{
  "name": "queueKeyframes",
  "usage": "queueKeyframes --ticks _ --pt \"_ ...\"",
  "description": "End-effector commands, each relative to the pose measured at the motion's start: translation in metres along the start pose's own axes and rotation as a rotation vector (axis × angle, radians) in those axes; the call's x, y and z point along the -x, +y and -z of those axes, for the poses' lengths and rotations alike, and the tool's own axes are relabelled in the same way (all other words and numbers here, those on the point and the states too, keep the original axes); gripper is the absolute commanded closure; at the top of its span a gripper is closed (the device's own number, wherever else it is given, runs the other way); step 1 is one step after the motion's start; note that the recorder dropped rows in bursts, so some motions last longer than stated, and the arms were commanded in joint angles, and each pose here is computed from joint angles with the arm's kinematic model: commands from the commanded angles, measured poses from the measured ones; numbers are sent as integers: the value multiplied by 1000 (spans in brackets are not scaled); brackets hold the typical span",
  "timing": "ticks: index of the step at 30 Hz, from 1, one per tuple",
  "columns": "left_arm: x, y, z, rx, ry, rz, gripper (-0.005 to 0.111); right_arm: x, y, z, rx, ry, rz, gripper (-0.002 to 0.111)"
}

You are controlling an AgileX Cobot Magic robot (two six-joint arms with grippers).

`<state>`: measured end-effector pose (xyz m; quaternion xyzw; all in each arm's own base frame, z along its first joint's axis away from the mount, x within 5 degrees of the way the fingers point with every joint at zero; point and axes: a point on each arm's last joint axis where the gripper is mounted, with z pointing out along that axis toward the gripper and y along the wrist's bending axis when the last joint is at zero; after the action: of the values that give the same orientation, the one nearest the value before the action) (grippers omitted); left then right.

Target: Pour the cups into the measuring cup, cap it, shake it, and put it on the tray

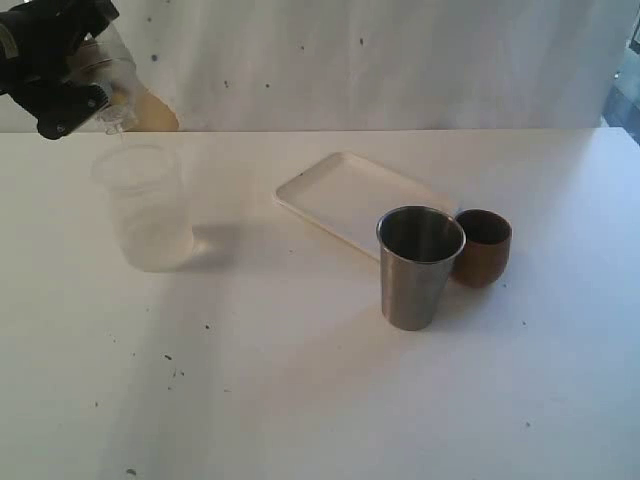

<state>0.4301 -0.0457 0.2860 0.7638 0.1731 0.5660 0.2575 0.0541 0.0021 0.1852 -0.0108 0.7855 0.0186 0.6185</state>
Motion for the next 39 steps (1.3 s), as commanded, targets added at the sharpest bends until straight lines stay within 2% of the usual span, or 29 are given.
queueKeyframes --ticks 1,26,34,39 --pt "-7 9 3 38 30 17 107 0 0 0 -2 -10 -19 108" --pt "-8 9 3 42 31 17 107 0 0 0 -2 -10 -15 108" --pt "-8 10 3 58 34 -51 107 0 0 0 -2 -10 -15 108" --pt "-6 7 3 20 19 -55 107 0 0 0 -2 -10 -15 108"
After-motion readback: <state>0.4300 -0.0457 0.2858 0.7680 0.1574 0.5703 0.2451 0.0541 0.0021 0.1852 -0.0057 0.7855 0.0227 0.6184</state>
